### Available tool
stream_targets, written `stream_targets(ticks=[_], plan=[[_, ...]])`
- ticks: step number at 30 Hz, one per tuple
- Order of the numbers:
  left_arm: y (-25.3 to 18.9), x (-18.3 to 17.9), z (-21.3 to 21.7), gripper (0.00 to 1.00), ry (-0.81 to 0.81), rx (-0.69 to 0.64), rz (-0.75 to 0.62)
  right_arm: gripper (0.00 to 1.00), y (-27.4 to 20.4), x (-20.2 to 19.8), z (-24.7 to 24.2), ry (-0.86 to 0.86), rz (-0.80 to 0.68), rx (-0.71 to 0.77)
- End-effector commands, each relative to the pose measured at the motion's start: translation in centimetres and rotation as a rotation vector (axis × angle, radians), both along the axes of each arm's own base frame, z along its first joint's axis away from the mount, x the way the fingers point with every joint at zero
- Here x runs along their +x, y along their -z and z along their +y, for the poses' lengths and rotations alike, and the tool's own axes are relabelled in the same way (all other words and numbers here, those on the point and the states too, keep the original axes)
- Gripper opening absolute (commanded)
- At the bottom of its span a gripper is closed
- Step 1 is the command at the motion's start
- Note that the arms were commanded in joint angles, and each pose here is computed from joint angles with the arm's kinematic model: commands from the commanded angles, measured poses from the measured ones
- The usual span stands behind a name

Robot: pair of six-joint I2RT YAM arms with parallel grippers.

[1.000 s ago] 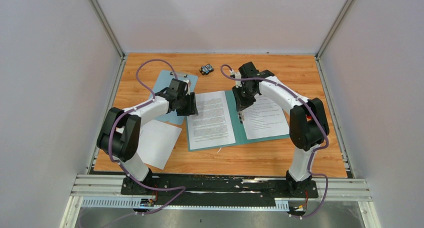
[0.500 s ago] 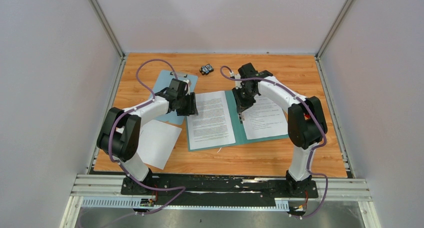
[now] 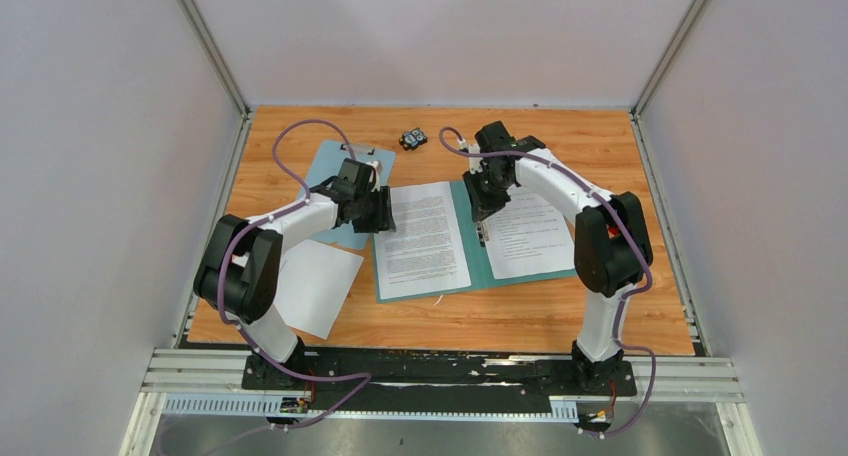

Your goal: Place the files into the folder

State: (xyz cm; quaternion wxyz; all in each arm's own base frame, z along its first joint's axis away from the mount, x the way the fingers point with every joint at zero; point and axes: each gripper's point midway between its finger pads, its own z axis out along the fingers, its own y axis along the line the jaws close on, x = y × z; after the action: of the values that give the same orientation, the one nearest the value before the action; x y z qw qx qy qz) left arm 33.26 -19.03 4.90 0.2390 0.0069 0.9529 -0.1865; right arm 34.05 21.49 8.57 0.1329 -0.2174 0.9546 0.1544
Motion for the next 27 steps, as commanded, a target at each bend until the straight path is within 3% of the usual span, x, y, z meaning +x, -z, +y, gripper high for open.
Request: stream_targets(ticks=[1,27], plan=[[0.0,0.1,-0.2,0.55,0.007,-0.004,-0.019,0.17,-1.6,0.8,0.7,-0.009,-0.036,0.01],[0.3,0.1,-0.2,0.55,0.008,-0.003,-0.013,0.12,0.6,0.3,0.0,-0.014,0.011,-0.078]])
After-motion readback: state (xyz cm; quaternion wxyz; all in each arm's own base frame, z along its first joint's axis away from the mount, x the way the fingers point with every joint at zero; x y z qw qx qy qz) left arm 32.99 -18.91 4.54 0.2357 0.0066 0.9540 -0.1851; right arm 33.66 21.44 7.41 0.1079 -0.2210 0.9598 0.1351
